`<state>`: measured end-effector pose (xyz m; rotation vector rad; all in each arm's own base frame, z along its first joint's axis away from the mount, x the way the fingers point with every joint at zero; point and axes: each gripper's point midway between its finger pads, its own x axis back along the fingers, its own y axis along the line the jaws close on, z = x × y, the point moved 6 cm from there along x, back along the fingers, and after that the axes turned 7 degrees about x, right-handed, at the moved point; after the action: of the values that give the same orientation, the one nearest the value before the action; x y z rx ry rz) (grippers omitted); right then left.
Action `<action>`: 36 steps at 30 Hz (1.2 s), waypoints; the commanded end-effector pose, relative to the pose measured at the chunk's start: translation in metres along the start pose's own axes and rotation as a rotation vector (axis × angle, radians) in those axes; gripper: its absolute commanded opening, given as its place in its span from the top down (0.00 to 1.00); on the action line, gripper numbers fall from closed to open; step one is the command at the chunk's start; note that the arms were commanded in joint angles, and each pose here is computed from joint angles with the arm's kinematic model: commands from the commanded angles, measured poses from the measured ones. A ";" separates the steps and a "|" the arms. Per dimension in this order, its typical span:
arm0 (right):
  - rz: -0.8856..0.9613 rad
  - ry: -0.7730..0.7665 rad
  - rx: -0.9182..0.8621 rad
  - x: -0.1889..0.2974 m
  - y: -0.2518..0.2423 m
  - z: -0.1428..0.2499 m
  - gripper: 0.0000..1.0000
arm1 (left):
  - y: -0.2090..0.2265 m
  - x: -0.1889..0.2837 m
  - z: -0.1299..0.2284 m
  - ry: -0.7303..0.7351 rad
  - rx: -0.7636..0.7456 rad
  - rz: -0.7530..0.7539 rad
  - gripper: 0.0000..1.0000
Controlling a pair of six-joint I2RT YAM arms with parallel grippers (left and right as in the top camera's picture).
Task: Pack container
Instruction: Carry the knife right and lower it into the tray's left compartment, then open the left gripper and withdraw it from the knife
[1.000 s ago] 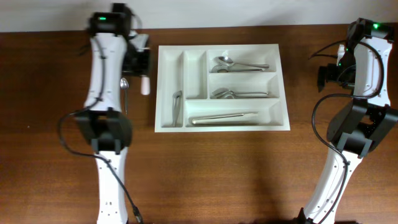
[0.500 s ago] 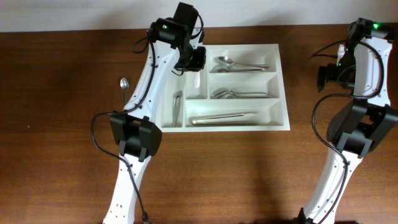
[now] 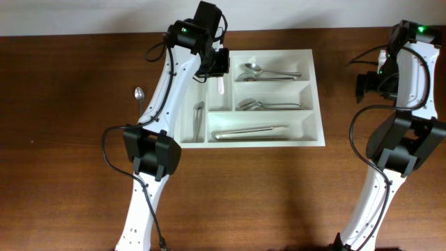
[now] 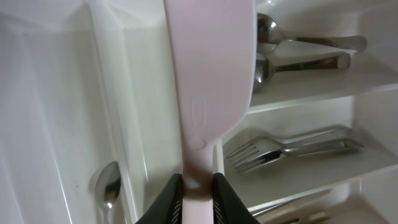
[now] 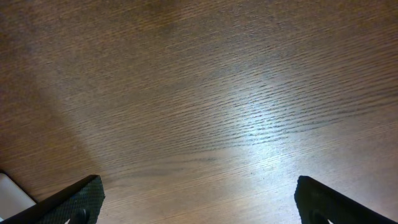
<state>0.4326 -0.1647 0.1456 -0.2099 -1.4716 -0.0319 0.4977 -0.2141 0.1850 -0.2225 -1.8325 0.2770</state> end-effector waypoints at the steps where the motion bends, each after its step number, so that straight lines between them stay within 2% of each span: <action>1: 0.016 -0.041 -0.009 0.018 -0.004 0.004 0.01 | 0.005 -0.006 -0.002 -0.003 0.018 -0.021 0.84; 9: 0.016 -0.041 -0.009 0.018 -0.004 0.003 0.01 | 0.018 -0.019 0.002 0.011 0.023 -0.103 0.83; 24: 0.016 -0.041 -0.009 0.018 -0.004 0.004 0.01 | 0.021 -0.032 0.005 0.032 0.027 -0.111 0.81; 25: 0.016 -0.041 -0.009 0.018 -0.004 0.004 0.01 | 0.022 -0.033 0.005 0.032 0.027 -0.112 0.78; 30: 0.016 -0.041 -0.009 0.018 -0.004 0.004 0.01 | 0.021 -0.033 0.004 0.024 0.026 -0.108 0.75; 36: 0.016 -0.041 -0.009 0.018 -0.004 0.004 0.01 | 0.018 -0.031 -0.005 -0.018 0.013 -0.090 0.64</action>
<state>0.4326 -0.1647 0.1456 -0.2090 -1.4716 -0.0311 0.5060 -0.2083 0.1650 -0.1486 -1.8578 0.2333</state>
